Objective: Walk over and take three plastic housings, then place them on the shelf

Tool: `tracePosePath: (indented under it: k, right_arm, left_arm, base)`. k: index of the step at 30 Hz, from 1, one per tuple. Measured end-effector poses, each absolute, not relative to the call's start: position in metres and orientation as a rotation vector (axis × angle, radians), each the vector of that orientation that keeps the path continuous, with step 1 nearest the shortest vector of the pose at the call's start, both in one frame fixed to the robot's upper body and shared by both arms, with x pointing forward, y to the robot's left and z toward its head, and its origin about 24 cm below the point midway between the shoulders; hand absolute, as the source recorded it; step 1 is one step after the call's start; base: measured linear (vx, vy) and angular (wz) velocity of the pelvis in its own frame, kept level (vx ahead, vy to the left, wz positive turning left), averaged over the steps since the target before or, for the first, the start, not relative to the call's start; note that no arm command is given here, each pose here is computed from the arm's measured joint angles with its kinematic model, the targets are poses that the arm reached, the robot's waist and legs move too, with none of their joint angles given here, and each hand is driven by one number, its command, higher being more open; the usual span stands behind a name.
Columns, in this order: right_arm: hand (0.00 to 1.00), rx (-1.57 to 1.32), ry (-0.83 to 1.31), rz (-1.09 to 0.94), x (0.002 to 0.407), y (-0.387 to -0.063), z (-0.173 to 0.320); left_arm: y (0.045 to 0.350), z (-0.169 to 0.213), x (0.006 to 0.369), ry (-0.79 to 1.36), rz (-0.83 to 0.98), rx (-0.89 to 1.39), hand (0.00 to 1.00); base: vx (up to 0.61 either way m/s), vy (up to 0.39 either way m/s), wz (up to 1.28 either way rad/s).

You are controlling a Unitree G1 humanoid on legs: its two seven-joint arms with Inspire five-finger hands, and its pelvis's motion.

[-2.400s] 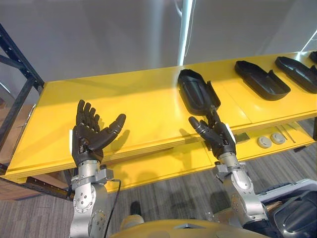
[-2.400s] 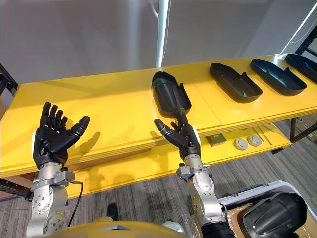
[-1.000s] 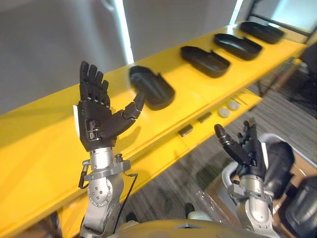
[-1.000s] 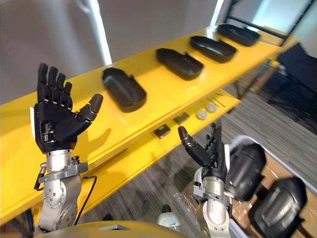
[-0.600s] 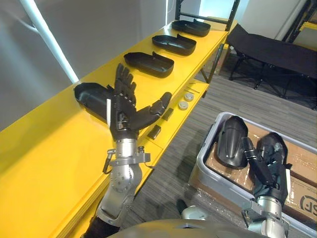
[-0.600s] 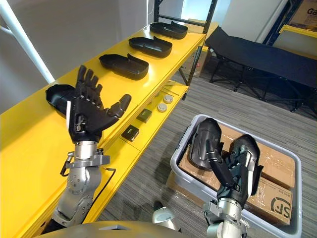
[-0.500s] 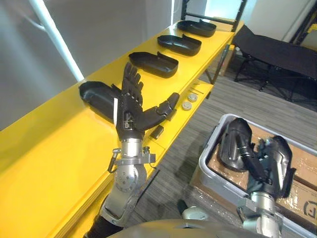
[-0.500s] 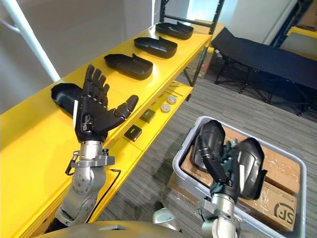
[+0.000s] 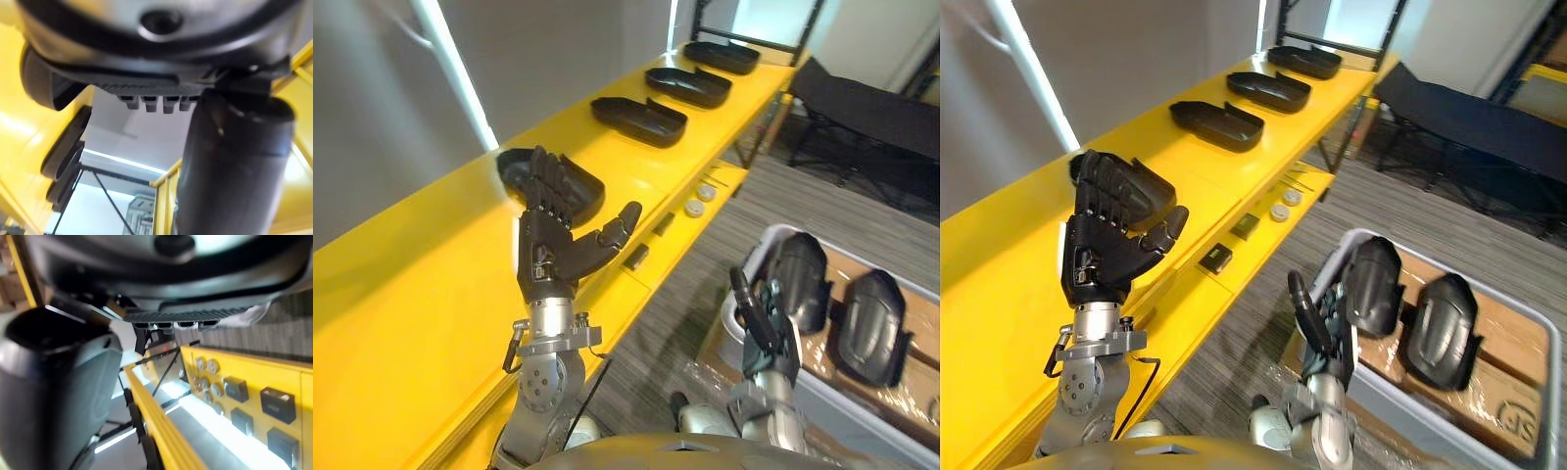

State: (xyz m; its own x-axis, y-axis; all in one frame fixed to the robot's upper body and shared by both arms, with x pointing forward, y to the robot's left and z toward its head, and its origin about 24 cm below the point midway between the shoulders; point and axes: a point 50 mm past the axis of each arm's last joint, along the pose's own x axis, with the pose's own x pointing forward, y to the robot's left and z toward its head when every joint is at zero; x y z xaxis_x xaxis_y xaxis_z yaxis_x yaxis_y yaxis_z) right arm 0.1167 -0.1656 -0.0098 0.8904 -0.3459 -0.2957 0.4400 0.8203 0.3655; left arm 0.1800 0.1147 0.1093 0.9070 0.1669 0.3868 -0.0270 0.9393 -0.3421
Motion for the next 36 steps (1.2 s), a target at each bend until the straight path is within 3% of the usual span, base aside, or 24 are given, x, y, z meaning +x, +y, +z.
tracePosePath:
  k: [3,7,13,18,24,32,36]
  right_arm:
    - [1.00,0.488,0.219,-0.323,0.127,-0.165,-0.016]
    - [1.00,0.543,0.209,-0.066,0.167,-0.122,-0.014]
    - [1.00,0.540,0.273,-0.018,0.165,-0.094,-0.023]
    - [1.00,0.320,0.283,-0.070,0.156,-0.144,-0.032]
    - [1.00,0.188,0.156,-0.039,0.164,-0.182,-0.010]
    - [1.00,0.157,-0.121,-0.080,0.184,-0.180,0.032]
    - [1.00,0.156,-0.096,-0.193,0.190,-0.184,0.031]
  left_arm:
    - [0.123,0.109,0.179,-0.444,0.163,-0.250,1.00]
    - [0.146,0.106,0.185,-0.432,0.269,-0.151,1.00]
    - [0.146,0.103,0.185,-0.411,0.250,-0.137,1.00]
    - [0.117,0.092,0.183,-0.323,0.173,-0.258,1.00]
    - [0.114,0.083,0.185,-0.290,0.176,-0.266,1.00]
    - [0.120,0.073,0.179,-0.270,0.075,-0.236,1.00]
    - [0.122,0.079,0.185,-0.303,-0.006,-0.207,1.00]
  base:
    - [-0.21,0.080,-1.08]
    - [-0.08,-0.153,-0.68]
    - [-0.02,-0.452,-0.15]
    - [0.05,-0.440,-0.27]
    - [-0.03,-0.210,-0.31]
    - [-0.02,0.059,-0.28]
    - [-0.06,0.138,-0.13]
